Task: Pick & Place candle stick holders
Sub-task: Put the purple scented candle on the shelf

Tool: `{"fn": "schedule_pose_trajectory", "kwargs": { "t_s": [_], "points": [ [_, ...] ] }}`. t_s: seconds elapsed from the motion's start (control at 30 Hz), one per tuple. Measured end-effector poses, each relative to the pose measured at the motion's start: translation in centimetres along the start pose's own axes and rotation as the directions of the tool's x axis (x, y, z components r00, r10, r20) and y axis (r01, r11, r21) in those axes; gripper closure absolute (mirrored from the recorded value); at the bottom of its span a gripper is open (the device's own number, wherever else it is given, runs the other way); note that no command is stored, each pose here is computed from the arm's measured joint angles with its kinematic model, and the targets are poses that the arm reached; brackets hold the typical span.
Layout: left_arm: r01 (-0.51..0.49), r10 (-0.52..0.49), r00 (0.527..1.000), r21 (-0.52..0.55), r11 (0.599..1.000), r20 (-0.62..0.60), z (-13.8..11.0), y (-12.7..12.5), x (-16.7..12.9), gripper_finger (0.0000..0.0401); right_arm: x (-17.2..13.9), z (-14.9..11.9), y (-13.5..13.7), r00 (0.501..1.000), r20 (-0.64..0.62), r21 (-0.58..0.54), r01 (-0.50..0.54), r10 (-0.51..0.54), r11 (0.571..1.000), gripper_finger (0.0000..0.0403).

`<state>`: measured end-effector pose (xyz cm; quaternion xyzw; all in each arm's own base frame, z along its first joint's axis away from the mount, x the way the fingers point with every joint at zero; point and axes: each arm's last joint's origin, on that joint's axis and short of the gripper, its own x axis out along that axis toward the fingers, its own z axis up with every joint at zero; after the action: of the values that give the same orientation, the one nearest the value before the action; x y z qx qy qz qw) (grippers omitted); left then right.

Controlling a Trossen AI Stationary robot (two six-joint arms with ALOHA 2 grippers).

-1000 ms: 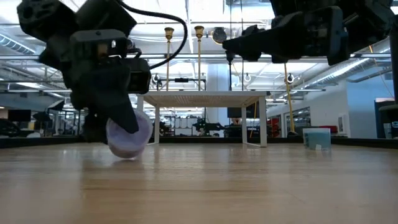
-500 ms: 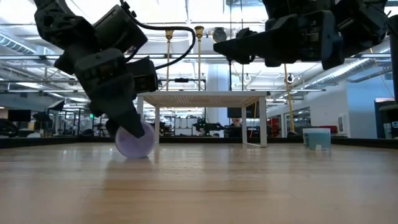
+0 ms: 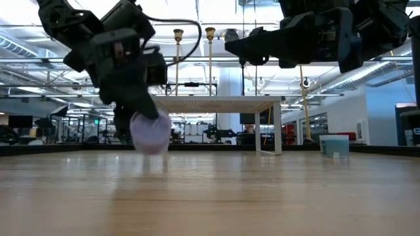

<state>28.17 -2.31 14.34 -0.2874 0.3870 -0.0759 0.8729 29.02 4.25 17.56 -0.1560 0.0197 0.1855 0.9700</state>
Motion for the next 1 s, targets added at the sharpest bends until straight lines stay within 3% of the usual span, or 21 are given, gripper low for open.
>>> {"fn": "schedule_pose_trajectory", "kwargs": {
  "t_s": [0.17,0.37,0.53,0.63,0.8,1.0],
  "points": [
    [0.039,-0.039,0.998,0.008,0.999,0.057,0.6,-0.6,-0.4,0.0193,1.1,-0.8,0.0,0.999,-0.037,-0.023,-0.013,0.012,1.000,0.0125],
    [0.061,-0.055,0.996,-0.087,0.994,0.076,0.9,-0.5,-0.5,0.0152,3.6,-2.3,-0.3,0.997,-0.080,-0.044,-0.023,0.020,0.999,0.0125],
    [0.130,-0.109,0.982,-0.134,0.982,0.154,1.8,-1.0,-0.7,0.0166,5.0,-2.5,-1.0,0.993,-0.104,-0.073,0.045,-0.053,0.996,0.0126],
    [0.136,-0.126,0.985,-0.083,0.987,0.117,1.6,-0.9,-0.7,0.0186,5.0,-2.7,-1.1,0.991,-0.124,-0.071,0.041,-0.049,0.997,0.0125],
    [0.147,-0.152,0.986,0.075,0.986,0.068,1.2,-0.9,-0.6,0.0213,5.2,-2.6,-0.1,0.991,-0.099,-0.044,-0.095,0.090,0.995,0.0124],
    [0.162,-0.180,0.982,0.220,0.962,0.064,1.0,-1.8,-0.6,0.0228,5.2,-2.7,-0.6,0.986,-0.155,-0.043,0.052,-0.058,0.998,0.0124]
  ]
}}
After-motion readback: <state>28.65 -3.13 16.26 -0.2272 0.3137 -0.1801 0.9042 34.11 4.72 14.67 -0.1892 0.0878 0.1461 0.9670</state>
